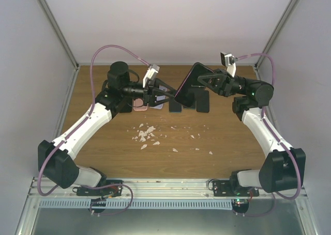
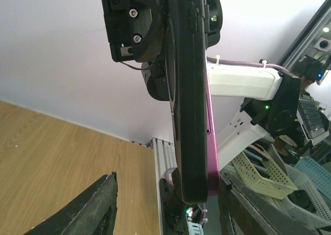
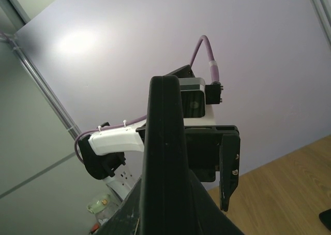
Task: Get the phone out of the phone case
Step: Remove the phone case from the phone.
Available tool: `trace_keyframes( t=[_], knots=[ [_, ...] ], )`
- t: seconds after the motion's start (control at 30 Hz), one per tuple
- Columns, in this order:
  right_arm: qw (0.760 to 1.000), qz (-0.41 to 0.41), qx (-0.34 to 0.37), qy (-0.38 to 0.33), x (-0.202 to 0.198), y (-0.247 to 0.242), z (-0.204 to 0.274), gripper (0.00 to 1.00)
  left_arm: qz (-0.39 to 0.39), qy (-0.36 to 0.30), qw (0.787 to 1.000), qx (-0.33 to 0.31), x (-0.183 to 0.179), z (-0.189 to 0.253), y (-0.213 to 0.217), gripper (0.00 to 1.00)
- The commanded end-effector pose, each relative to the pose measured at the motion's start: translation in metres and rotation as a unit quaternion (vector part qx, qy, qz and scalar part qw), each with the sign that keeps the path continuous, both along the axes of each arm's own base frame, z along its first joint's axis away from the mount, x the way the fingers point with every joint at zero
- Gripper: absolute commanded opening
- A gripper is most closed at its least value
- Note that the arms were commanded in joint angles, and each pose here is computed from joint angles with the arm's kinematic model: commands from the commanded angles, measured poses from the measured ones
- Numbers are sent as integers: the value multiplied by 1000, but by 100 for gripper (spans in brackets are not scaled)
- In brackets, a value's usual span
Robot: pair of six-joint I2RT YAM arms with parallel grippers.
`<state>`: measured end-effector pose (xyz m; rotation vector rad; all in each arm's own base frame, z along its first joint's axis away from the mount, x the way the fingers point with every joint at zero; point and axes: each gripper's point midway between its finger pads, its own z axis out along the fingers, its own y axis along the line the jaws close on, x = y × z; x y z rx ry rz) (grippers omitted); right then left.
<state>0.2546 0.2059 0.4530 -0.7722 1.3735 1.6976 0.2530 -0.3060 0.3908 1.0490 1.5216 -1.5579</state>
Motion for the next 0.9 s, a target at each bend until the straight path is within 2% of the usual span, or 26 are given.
trace_keyframes(
  t=[0.0, 0.4, 0.5, 0.67, 0.87],
  knots=[
    [999, 3, 32, -43, -19, -1, 24, 1, 31, -4, 999, 8, 19, -10, 1, 53],
    [998, 9, 34, -47, -23, -1, 26, 0, 41, 3, 999, 11, 28, -15, 2, 50],
    [998, 11, 34, -47, -25, 0, 26, 0, 87, -11, 996, 30, 41, -19, 2, 46],
    [998, 17, 37, -47, -27, 2, 28, 0, 189, -3, 978, 87, 77, -45, 12, 35],
    [998, 21, 44, -33, -29, 3, 29, 1, 207, 4, 973, 97, 86, -54, 13, 32]
  ],
)
